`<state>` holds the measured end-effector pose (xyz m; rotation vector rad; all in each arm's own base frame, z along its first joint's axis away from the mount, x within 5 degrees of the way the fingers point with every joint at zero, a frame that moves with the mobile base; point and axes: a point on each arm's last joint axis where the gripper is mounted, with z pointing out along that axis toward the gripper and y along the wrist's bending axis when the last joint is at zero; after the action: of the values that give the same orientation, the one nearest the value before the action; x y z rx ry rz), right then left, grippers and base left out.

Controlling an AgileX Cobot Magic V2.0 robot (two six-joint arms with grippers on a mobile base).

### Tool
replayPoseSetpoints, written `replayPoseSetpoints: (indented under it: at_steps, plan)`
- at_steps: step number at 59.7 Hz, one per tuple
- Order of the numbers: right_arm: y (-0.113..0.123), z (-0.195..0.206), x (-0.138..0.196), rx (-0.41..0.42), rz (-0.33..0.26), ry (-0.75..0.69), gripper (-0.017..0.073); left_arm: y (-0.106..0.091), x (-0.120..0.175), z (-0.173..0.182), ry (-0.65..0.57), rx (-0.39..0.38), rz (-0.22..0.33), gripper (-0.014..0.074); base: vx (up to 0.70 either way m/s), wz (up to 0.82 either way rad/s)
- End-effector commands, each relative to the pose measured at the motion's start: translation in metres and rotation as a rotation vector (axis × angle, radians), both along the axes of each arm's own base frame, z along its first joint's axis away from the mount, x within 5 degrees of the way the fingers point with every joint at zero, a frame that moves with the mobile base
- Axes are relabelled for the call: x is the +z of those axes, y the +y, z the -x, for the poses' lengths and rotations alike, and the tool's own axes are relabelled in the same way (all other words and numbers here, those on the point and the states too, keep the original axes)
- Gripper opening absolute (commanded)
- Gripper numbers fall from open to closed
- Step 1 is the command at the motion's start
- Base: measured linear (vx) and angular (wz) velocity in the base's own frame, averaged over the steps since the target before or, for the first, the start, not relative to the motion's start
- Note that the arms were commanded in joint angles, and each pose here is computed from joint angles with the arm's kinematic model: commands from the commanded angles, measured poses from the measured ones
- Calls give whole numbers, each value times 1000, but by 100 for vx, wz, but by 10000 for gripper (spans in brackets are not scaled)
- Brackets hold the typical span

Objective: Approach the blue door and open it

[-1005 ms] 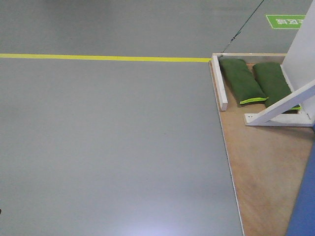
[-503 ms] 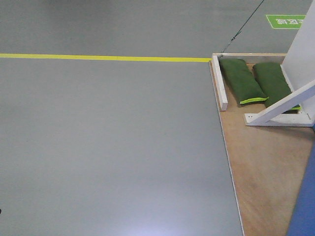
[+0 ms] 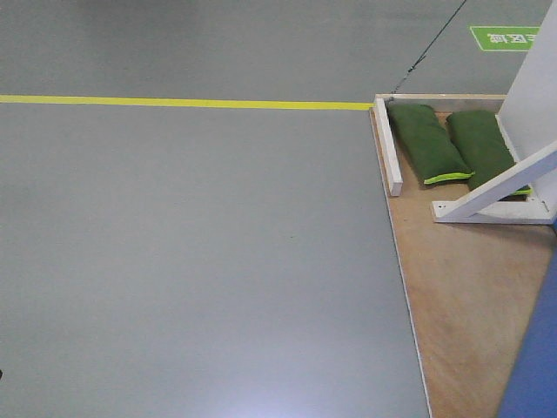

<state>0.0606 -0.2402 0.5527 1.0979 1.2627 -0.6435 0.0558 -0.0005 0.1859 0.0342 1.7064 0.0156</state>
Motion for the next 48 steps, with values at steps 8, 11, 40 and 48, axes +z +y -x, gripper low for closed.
replayPoseSetpoints:
  at_steps: [8,11,40,48]
  plan:
    - [57,-37,28,236,114,-57,-8,0,6,0,-92,-7,4,70,0,0]
    - [62,-45,29,279,115,-60,-8,0,6,0,-92,-7,4,70,0,0]
    - [117,-112,26,701,91,-79,-8,0,6,0,-92,-7,4,70,0,0]
    - [131,-129,24,797,81,-85,-8,0,6,0,-92,-7,4,70,0,0]
